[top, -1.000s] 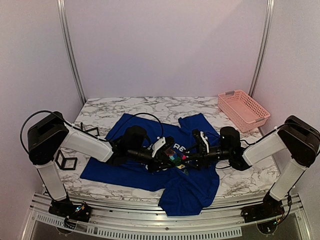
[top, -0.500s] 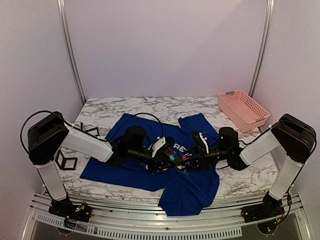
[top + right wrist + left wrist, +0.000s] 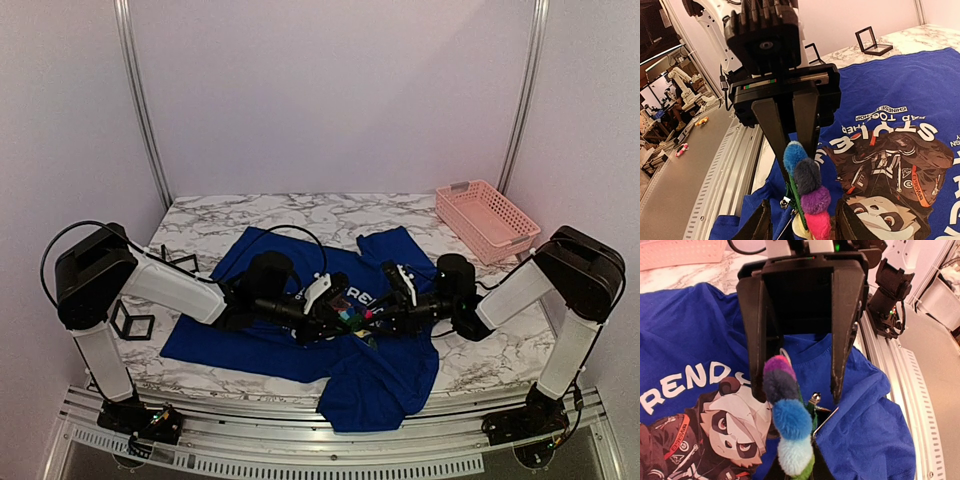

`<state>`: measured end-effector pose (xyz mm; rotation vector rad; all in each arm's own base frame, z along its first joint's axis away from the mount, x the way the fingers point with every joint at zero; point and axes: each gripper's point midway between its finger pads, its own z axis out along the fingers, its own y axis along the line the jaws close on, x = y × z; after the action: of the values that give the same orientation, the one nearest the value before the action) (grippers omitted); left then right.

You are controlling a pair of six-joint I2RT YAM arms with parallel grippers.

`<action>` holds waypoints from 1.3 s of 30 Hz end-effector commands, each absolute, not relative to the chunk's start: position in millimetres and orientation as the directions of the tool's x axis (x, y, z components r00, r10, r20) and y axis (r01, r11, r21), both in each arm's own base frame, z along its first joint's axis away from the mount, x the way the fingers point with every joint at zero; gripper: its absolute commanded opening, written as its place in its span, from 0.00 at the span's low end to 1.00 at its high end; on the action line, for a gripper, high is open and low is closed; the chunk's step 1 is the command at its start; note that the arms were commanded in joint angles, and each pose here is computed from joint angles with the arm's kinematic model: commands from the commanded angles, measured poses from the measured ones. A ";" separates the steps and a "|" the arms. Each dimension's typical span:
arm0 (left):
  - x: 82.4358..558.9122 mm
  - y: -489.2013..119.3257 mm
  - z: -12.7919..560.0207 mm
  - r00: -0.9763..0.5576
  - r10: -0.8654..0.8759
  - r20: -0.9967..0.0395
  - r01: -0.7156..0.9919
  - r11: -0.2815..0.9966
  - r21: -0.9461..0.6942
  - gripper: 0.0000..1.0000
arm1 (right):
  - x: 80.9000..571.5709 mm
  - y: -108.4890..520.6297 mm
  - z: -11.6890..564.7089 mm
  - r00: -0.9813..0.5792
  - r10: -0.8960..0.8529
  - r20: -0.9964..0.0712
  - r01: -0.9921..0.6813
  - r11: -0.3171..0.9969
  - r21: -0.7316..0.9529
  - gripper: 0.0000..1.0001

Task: Pin the brooch onto the clothing
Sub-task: Pin the clothing with brooches onto the flattened clothing.

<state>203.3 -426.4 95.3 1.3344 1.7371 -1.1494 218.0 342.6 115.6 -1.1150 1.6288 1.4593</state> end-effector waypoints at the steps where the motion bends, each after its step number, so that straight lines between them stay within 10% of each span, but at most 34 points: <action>1: 197.1 -427.4 103.5 -0.252 0.369 -0.894 0.967 0.069 -0.245 0.00 | 213.2 335.5 112.4 -0.419 -0.168 -0.892 -0.904 -0.020 0.428 0.40; 27: 195.9 -429.9 94.5 -0.249 0.394 -0.885 0.968 0.074 -0.239 0.00 | 204.3 337.3 98.8 -0.460 -0.201 -0.865 -0.871 -0.086 0.483 0.00; 34: 191.4 -432.7 95.4 -0.244 0.392 -0.887 0.969 0.054 -0.243 0.44 | 205.5 337.2 96.6 -0.479 -0.210 -0.853 -0.862 -0.074 0.502 0.00; 39: 188.3 -435.4 93.5 -0.245 0.396 -0.885 0.967 0.037 -0.251 0.40 | 206.3 337.5 96.1 -0.480 -0.209 -0.852 -0.862 -0.069 0.502 0.00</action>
<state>196.1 -428.9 95.9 1.3580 1.7219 -1.1690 207.1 336.4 99.4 -1.1516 1.6580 1.5673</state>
